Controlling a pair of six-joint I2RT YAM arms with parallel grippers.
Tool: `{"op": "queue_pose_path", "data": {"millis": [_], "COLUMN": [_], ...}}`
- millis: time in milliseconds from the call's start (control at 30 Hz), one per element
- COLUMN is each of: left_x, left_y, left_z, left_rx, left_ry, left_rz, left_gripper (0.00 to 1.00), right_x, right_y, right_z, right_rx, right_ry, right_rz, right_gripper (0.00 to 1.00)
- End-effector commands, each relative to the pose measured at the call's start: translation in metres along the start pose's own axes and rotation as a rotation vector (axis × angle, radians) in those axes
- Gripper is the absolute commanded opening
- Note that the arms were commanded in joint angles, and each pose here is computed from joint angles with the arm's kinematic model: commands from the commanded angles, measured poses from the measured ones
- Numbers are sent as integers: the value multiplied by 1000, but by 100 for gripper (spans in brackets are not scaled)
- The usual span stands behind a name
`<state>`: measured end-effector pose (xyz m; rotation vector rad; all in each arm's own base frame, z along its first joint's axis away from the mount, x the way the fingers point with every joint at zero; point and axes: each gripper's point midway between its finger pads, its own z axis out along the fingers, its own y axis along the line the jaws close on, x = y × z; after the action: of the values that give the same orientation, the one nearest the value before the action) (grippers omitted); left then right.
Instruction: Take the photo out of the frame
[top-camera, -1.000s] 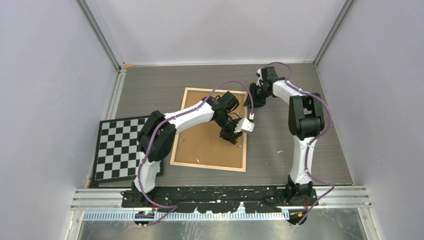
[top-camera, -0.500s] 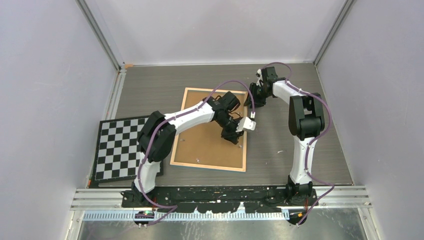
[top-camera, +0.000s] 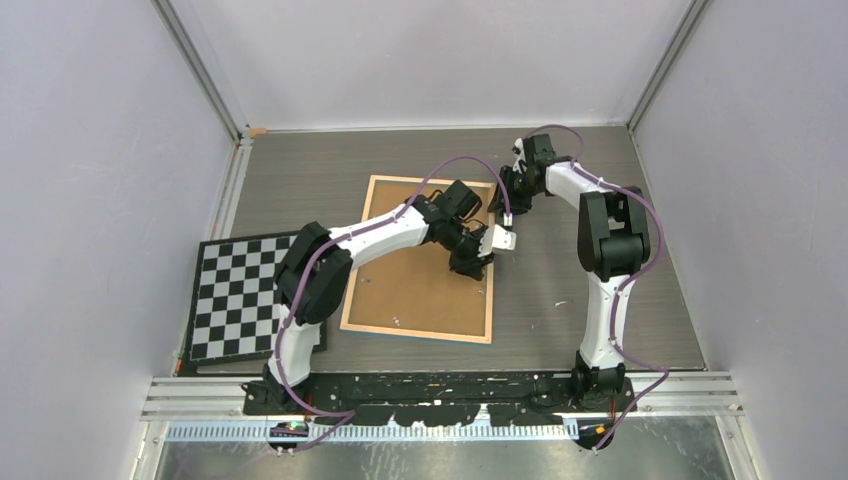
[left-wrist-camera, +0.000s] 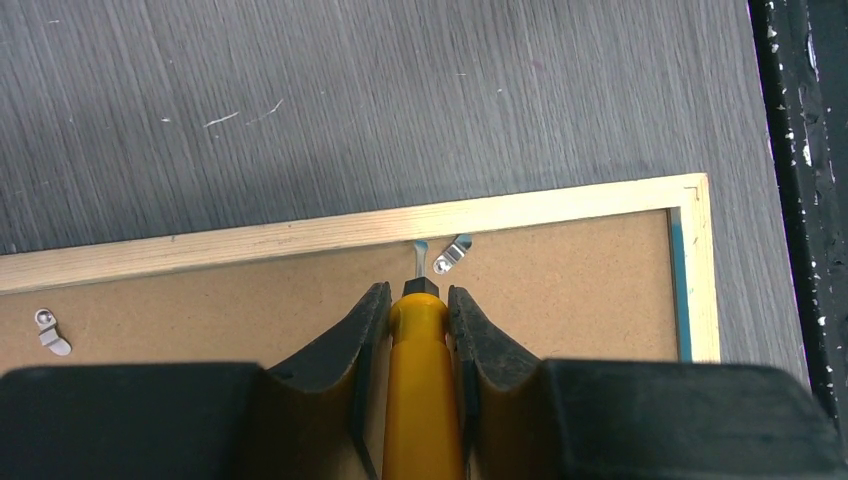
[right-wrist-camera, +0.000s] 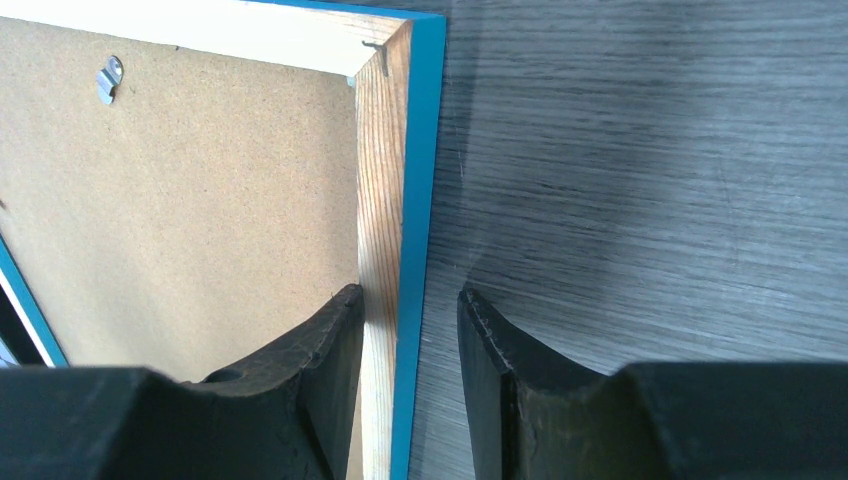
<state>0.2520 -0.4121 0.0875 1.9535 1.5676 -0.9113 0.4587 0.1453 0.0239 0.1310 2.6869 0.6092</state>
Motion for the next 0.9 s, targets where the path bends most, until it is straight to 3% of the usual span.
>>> {"op": "queue_pose_path", "data": {"millis": [0,867], "left_x": [-24,36], "left_y": [-2,-50], "left_z": [-9,-18], "left_rx": [-8,248], "left_ry": [-68,190], "left_rz": [43,363], "left_gripper": [0,0], "right_x": [50,48], "right_y": [-29,-33], "right_z": [17,18], "right_rx": [117,130], "right_ry": [143,140], "right_rz": [1,3], "right_gripper": [44,44]}}
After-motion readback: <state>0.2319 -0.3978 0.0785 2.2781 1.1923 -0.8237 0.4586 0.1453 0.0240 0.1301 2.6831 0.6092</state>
